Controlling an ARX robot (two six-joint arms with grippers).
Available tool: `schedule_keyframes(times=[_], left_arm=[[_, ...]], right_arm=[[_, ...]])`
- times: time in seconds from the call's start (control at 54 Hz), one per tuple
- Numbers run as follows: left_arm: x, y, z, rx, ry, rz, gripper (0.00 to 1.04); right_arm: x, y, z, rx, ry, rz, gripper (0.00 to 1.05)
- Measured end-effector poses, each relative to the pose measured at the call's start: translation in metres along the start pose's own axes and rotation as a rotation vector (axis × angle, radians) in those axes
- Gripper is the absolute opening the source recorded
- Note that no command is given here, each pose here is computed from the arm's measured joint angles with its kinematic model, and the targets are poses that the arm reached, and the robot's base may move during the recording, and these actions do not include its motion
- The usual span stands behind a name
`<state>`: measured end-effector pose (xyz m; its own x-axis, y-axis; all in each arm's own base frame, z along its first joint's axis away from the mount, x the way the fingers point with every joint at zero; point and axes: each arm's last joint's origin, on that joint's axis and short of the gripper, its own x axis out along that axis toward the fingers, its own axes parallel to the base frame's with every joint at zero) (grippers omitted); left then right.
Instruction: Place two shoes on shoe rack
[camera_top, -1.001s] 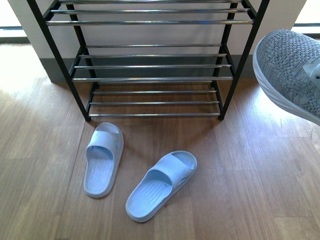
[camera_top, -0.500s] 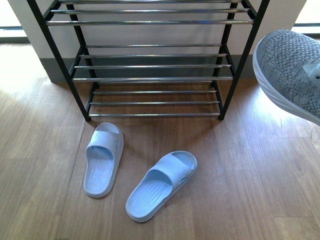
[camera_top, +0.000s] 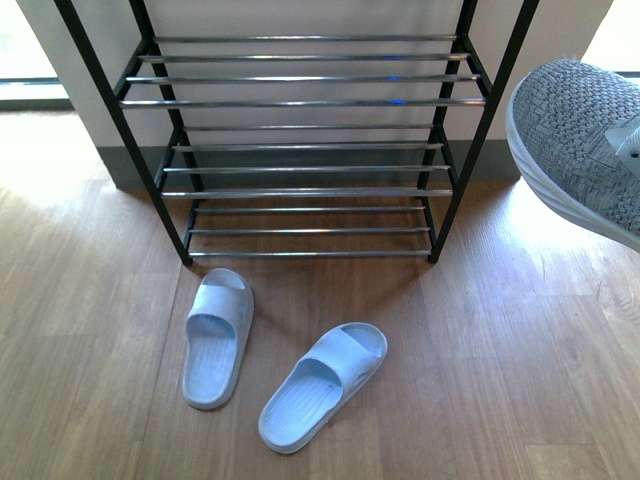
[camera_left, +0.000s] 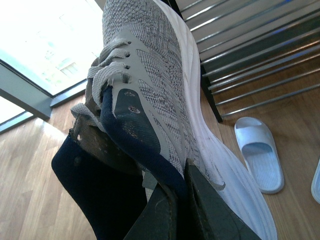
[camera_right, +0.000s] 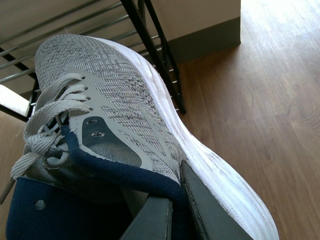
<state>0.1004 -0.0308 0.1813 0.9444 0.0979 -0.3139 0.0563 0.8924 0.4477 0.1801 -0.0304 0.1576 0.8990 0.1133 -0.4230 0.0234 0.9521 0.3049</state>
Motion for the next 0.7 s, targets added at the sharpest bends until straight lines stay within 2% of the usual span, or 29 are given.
schedule_keyframes(times=[0.426, 0.519, 0.593, 0.704], left_arm=[[0.0, 0.0, 0.0, -0.002, 0.0, 0.0, 0.02], [0.0, 0.0, 0.0, -0.002, 0.0, 0.0, 0.02], [0.0, 0.0, 0.0, -0.002, 0.0, 0.0, 0.02], [0.0, 0.0, 0.0, -0.002, 0.0, 0.0, 0.02]], right_arm=[[0.0, 0.0, 0.0, 0.0, -0.001, 0.001, 0.01], [0.001, 0.002, -0.001, -0.098, -0.097, 0.075, 0.01], [0.004, 0.011, 0.008, -0.148, -0.154, 0.104, 0.01], [0.011, 0.029, 0.028, -0.136, -0.158, 0.128, 0.01]])
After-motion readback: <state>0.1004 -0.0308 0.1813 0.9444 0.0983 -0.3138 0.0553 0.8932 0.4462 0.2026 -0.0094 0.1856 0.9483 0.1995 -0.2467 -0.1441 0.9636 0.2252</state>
